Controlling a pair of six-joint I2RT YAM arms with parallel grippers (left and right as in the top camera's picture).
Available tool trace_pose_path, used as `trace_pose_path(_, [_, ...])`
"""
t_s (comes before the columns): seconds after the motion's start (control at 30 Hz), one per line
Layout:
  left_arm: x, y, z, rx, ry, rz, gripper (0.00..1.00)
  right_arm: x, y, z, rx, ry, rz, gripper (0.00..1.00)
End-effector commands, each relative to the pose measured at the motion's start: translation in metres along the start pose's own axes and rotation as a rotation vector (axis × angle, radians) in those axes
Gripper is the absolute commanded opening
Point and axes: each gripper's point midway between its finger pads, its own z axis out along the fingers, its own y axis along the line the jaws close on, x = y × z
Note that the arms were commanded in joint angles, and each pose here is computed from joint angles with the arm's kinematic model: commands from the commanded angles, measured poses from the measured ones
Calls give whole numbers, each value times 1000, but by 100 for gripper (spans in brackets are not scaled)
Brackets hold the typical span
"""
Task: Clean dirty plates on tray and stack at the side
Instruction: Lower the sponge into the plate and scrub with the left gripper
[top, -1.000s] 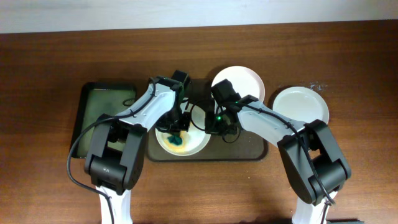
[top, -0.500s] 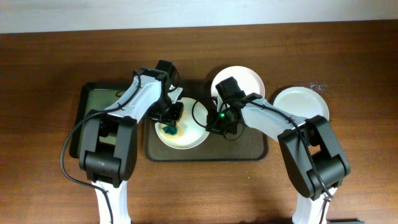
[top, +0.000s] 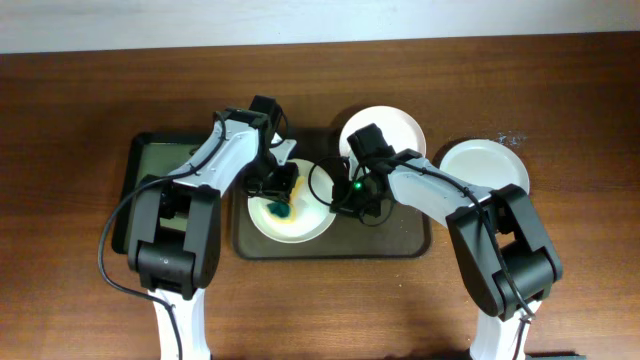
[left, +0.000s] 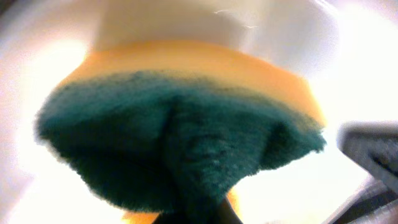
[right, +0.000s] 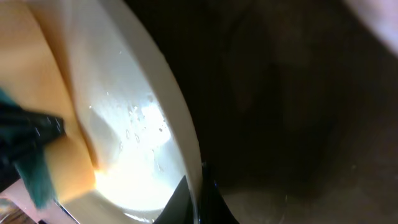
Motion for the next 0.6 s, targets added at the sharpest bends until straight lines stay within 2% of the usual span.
trace_pose_path(0.0, [-8,-35,6,178,-31,168,0,24,-26,25,70,84,-4,4])
trace_pose_path(0.1, [-42,-37,3,173,-165,171,0,24,-26,25,70,84,-5,4])
trace_pose_path(0.13, [-58,-31,1,138,-227,134,0,23,-26,25,70,83,-5,4])
trace_pose_path(0.2, [-67,-4,1,-8,-257,3,0,23,-26,25,71,83,-5,4])
trace_pose_path(0.27, [-54,40,-2,-250,-237,-181,0,23,-26,26,74,82,-5,4])
trace_pose_path(0.37, [-29,60,-4,-370,-158,-233,0,23,-26,26,73,81,-5,4])
trace_pose_path(0.43, [-4,55,-1,-347,-48,-240,0,23,-26,26,72,80,-6,4])
trace_pose_path(0.47, [2,46,2,-293,-10,-188,0,23,-26,26,73,81,-5,4])
trace_pose_path(0.57, [6,-17,9,81,35,119,0,23,-26,26,73,81,-5,4])
